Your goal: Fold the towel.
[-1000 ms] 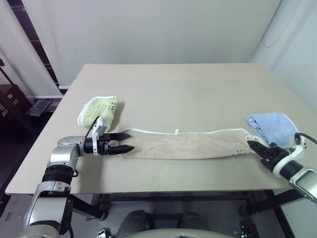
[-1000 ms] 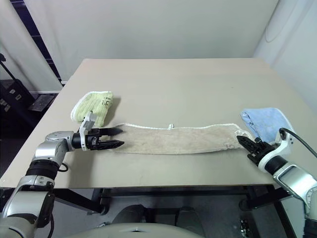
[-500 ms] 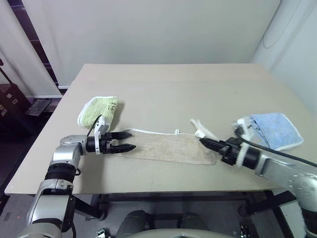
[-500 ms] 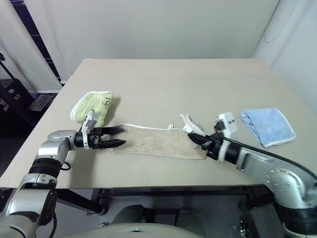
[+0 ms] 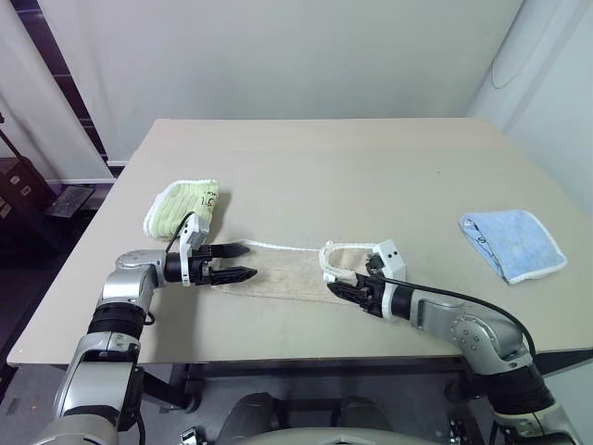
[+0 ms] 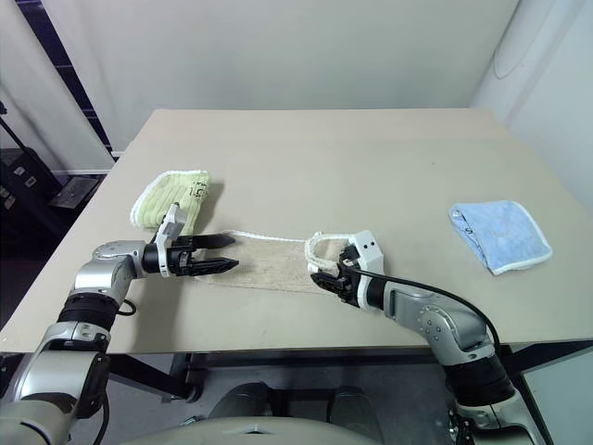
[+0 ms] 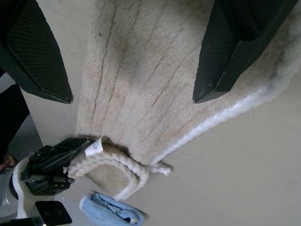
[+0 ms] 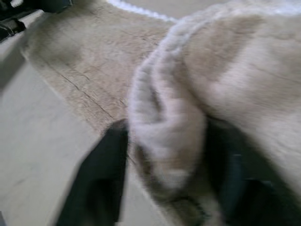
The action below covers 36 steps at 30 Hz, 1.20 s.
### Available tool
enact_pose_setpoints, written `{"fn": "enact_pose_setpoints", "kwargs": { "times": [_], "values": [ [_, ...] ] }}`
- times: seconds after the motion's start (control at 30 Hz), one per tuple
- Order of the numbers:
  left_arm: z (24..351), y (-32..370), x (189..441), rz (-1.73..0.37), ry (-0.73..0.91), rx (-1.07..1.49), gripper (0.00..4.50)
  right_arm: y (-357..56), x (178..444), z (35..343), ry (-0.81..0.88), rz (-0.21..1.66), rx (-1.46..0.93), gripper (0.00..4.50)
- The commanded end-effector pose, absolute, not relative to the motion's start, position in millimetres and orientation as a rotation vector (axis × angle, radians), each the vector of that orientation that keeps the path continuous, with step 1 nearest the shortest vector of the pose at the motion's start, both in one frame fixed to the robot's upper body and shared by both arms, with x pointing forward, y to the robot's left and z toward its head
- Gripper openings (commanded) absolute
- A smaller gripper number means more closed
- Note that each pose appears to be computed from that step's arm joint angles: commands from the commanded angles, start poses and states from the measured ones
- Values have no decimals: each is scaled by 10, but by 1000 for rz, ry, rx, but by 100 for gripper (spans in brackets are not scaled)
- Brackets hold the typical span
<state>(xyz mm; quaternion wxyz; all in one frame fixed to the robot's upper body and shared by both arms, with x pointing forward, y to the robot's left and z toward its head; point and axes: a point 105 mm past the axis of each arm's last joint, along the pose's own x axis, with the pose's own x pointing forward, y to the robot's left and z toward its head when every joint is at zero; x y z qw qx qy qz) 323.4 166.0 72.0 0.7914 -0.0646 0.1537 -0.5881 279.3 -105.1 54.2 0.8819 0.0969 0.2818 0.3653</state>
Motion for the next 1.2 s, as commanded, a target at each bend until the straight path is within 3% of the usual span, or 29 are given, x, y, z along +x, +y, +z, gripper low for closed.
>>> {"fn": "enact_pose_setpoints", "kwargs": {
  "times": [0.03, 0.07, 0.17, 0.3, 0.4, 0.5, 0.73, 0.87, 1.0, 1.2],
  "values": [
    [1014, 1576, 3292, -1305, 242, -174, 430, -1103, 2787, 860, 465, 800, 197, 399],
    [1063, 1560, 3289, -1317, 232, -186, 430, -1122, 2741, 991, 422, 834, 205, 442],
    [1255, 1459, 3307, -1349, 177, -230, 370, -1263, 2626, 1419, 276, 895, 287, 450],
    [1451, 1222, 3263, -1436, 107, -241, 224, -1426, 2588, 1747, 123, 902, 252, 450],
    [1514, 984, 3245, -1503, 70, -239, 116, -1543, 2713, 1675, 104, 829, 209, 390],
    [1487, 707, 3254, -1556, 65, -229, 6, -1580, 2817, 1525, 118, 802, 182, 283],
    [1259, 87, 3225, -1649, 45, -34, 0, -1549, 3037, 1144, 205, 783, 198, 14],
    [1026, -79, 3214, -1663, 83, 54, 0, -1609, 3215, 888, 266, 687, 228, 3],
    [687, -20, 3148, -1694, 183, 187, 0, -1529, 3186, 665, 320, 698, 195, 3],
    [493, 87, 3096, -1702, 253, 206, 0, -1477, 3213, 569, 329, 679, 160, 3]
  ]
}}
